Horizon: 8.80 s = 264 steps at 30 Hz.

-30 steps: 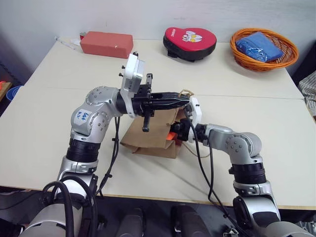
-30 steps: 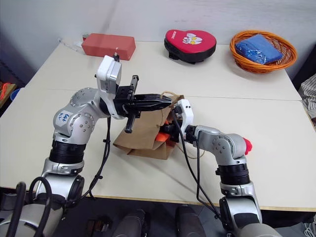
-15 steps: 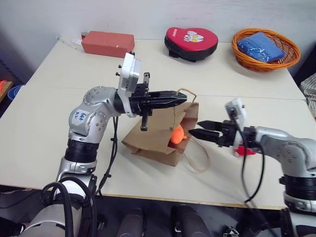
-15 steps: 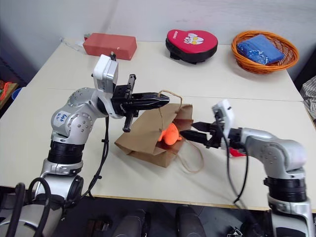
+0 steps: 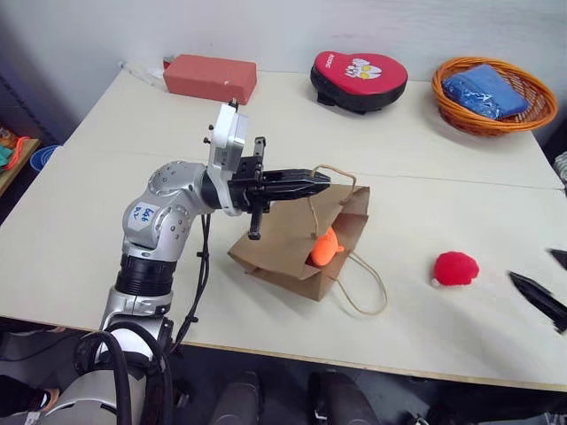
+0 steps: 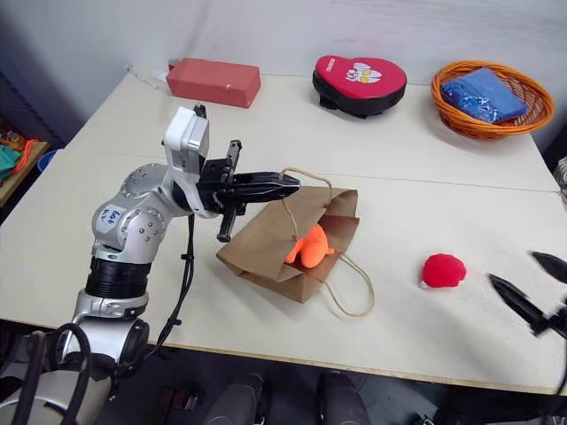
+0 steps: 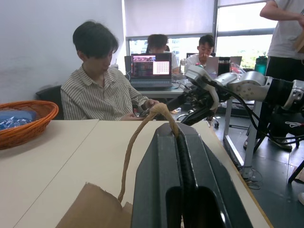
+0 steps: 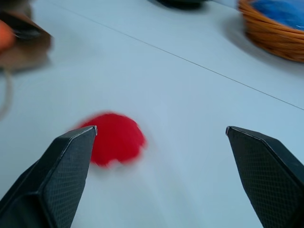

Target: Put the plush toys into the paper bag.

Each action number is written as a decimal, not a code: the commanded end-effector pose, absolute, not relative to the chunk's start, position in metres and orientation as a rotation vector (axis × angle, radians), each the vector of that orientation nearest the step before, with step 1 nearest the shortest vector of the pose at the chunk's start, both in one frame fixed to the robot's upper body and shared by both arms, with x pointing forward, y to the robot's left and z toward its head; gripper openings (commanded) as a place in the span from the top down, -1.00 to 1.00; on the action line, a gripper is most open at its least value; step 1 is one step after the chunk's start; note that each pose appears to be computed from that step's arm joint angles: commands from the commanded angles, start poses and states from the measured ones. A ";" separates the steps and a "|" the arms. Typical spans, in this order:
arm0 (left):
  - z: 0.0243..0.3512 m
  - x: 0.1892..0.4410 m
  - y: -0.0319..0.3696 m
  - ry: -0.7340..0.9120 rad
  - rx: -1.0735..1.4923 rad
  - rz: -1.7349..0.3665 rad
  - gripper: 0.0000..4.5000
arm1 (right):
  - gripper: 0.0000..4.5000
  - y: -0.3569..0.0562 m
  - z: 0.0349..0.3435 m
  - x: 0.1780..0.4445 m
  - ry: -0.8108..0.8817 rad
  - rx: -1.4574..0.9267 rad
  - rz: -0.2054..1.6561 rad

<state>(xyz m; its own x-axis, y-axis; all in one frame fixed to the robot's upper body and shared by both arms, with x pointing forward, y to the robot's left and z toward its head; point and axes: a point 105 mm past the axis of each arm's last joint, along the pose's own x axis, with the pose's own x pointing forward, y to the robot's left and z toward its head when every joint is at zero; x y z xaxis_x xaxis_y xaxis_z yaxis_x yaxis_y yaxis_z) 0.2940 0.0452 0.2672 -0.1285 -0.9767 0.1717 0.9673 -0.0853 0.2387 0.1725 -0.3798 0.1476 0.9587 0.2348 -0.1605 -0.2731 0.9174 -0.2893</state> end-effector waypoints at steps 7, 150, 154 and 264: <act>0.274 0.294 0.041 -0.382 0.046 -1.688 1.00 | -0.98 -0.360 0.145 0.175 0.099 -0.422 0.397; 0.288 0.296 0.069 -0.407 0.019 -1.521 1.00 | -0.98 -0.150 0.130 0.272 0.919 0.435 1.011; 0.290 0.296 0.070 -0.409 0.022 -1.514 1.00 | -0.98 -0.141 0.126 0.280 0.915 0.460 0.984; 0.195 0.302 0.095 -0.178 0.037 -0.654 0.54 | 1.00 -0.051 0.171 0.301 -0.272 -0.313 1.274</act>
<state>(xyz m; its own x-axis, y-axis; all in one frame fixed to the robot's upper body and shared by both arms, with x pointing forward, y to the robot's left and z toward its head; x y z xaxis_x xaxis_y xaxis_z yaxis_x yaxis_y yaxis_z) 0.3082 0.0929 0.1817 0.7945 -0.5972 0.1102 0.5959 0.8016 0.0483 0.3055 -0.0468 0.1603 0.2825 0.9593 0.0007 -0.8992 0.2651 -0.3481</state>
